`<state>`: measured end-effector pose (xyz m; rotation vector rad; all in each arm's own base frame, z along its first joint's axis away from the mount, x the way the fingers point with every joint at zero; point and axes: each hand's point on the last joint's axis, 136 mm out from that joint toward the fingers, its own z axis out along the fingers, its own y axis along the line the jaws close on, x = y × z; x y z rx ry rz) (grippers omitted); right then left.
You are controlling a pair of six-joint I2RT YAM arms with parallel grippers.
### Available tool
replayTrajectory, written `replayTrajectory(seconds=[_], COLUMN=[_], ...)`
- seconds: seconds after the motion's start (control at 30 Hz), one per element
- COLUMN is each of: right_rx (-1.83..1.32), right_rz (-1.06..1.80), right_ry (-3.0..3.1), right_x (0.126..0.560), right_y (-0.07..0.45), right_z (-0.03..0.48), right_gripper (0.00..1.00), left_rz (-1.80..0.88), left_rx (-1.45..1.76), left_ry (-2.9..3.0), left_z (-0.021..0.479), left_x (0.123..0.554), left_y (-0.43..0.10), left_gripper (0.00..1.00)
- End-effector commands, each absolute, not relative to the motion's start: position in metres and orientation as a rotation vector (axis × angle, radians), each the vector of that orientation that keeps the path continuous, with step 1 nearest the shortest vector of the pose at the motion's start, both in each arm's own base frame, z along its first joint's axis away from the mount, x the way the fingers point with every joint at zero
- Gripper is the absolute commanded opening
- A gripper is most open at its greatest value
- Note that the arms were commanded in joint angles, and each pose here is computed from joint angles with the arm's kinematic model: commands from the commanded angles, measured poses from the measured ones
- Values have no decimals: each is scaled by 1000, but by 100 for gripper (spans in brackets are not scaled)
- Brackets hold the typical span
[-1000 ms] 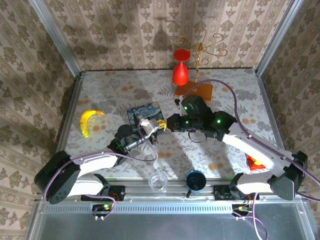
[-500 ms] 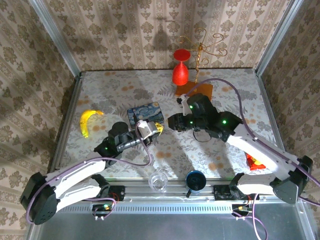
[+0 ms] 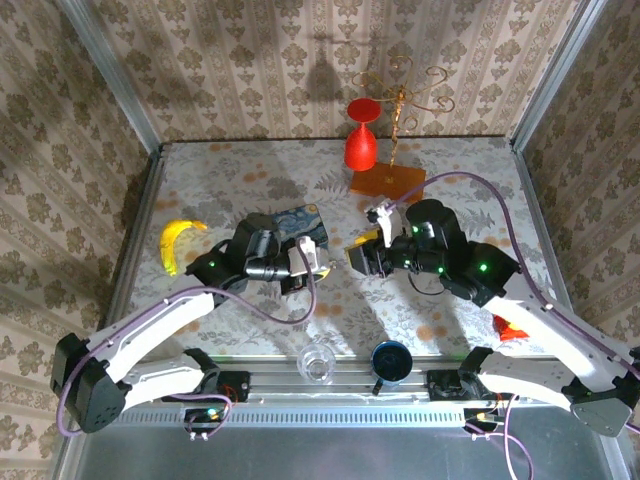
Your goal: Unlock the padlock with the key
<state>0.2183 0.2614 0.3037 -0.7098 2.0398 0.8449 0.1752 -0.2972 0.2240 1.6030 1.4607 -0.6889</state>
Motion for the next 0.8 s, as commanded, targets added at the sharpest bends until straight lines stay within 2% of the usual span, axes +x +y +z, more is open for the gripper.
replayTrajectory(seconds=[0.0, 0.37, 0.77], right_rx=[-844, -959, -974], right_rz=[923, 1058, 1086], right_ry=[1971, 1994, 2044], right_x=[209, 204, 202], right_y=[277, 304, 308], right_z=[301, 277, 261], right_gripper=[38, 34, 28], left_rz=[-712, -729, -718], left_rx=[1705, 1705, 1690], left_ry=[1466, 1452, 1438], left_z=[219, 223, 224], left_x=[163, 161, 162], left_y=[-289, -289, -288], left_gripper=[0, 0, 0])
